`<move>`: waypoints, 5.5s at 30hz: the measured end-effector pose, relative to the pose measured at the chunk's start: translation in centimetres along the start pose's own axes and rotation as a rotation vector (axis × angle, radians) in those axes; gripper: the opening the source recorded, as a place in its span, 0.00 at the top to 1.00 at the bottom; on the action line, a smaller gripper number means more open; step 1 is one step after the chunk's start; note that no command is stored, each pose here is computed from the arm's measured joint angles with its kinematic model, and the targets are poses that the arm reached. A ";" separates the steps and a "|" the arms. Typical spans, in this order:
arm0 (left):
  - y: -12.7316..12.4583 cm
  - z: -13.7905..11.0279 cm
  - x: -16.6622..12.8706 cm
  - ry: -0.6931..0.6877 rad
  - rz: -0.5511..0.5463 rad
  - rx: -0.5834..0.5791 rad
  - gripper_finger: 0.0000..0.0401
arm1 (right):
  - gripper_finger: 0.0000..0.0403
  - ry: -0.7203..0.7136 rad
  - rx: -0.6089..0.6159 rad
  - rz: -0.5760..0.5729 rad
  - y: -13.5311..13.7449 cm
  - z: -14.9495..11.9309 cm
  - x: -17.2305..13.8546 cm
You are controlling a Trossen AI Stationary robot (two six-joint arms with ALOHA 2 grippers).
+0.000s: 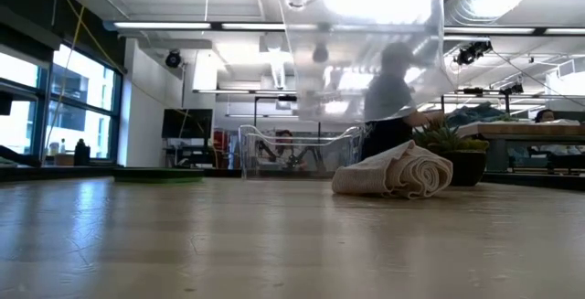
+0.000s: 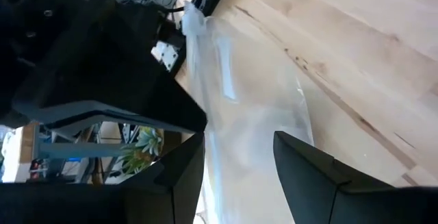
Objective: Roll bandage
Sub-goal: Put the rolled bandage into the transparent zip bag
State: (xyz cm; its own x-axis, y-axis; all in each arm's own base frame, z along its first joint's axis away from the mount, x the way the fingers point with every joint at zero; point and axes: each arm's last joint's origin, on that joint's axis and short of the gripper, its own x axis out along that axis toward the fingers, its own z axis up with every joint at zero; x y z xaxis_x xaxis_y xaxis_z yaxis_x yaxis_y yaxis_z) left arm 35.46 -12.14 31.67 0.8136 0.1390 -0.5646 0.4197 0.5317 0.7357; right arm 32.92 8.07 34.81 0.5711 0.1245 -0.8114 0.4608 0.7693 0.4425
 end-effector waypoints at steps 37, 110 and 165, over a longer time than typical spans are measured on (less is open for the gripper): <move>0.2 -1.2 1.9 0.025 -0.038 -0.110 0.57 | 1.00 -0.020 -0.020 0.023 0.1 0.4 0.0; -0.3 -0.9 0.9 0.112 -0.013 -0.061 1.00 | 0.45 -0.035 -0.029 -0.035 -0.1 0.1 0.0; -0.3 0.0 -1.2 -0.067 -0.373 -0.371 1.00 | 1.00 0.065 0.064 -0.155 -1.7 -0.5 -0.5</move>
State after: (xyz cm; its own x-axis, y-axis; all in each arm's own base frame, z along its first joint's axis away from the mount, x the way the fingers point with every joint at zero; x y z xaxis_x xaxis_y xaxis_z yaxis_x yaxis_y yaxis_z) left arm 34.37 -12.50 32.09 0.6651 -0.1630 -0.7288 0.5245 0.7966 0.3005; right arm 31.46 6.99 34.29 0.4455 0.0490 -0.8939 0.5836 0.7413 0.3315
